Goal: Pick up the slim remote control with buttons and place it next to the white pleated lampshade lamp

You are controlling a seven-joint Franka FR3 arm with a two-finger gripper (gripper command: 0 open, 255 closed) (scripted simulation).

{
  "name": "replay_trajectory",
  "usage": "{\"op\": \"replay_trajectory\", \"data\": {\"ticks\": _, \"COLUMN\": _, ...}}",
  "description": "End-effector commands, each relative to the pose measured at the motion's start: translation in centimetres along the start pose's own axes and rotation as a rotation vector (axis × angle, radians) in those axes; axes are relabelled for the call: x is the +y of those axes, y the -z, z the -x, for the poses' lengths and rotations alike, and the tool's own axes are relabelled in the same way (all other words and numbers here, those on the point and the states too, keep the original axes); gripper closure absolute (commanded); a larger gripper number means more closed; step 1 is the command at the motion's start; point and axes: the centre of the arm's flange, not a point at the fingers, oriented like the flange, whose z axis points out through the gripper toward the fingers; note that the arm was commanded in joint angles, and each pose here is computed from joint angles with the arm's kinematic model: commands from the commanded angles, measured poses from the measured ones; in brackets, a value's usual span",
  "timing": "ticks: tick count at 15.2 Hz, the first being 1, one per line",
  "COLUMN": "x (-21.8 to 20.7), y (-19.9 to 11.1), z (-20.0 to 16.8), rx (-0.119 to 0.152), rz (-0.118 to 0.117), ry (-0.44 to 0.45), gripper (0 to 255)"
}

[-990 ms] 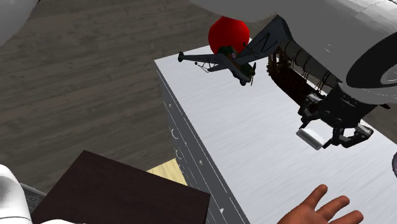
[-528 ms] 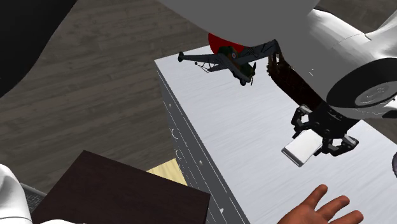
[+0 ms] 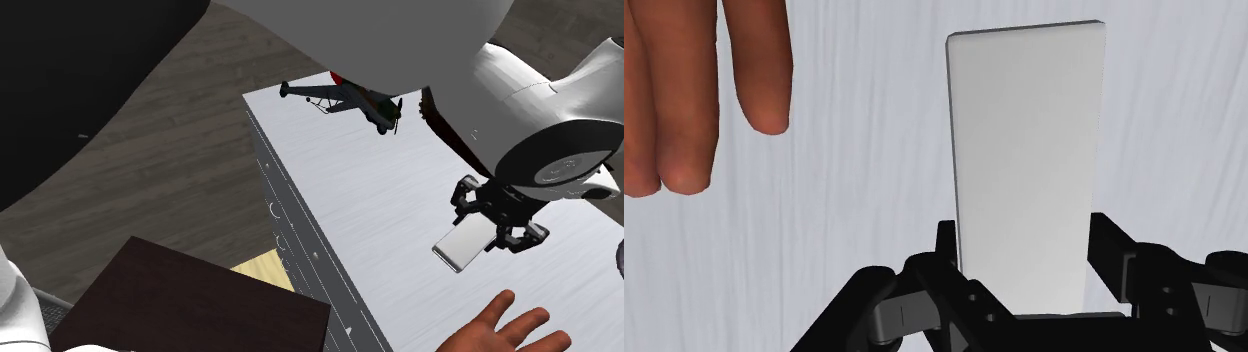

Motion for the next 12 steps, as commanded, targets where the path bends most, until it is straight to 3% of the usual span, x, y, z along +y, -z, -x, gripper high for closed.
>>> {"op": "replay_trajectory", "data": {"ticks": 1, "x": 0.0, "y": -0.1, "z": 0.0, "rx": 0.0, "rz": 0.0, "ry": 0.0, "gripper": 255}}
{"op": "replay_trajectory", "data": {"ticks": 4, "x": 0.0, "y": -0.1, "z": 0.0, "rx": 0.0, "rz": 0.0, "ry": 0.0, "gripper": 255}}
{"op": "replay_trajectory", "data": {"ticks": 5, "x": 0.0, "y": -0.1, "z": 0.0, "rx": 0.0, "rz": 0.0, "ry": 0.0, "gripper": 0}}
{"op": "replay_trajectory", "data": {"ticks": 10, "x": 0.0, "y": -0.1, "z": 0.0, "rx": 0.0, "rz": 0.0, "ry": 0.0, "gripper": 0}}
{"op": "replay_trajectory", "data": {"ticks": 12, "x": 0.0, "y": 2.5, "z": 0.0, "rx": 0.0, "rz": 0.0, "ry": 0.0, "gripper": 0}}
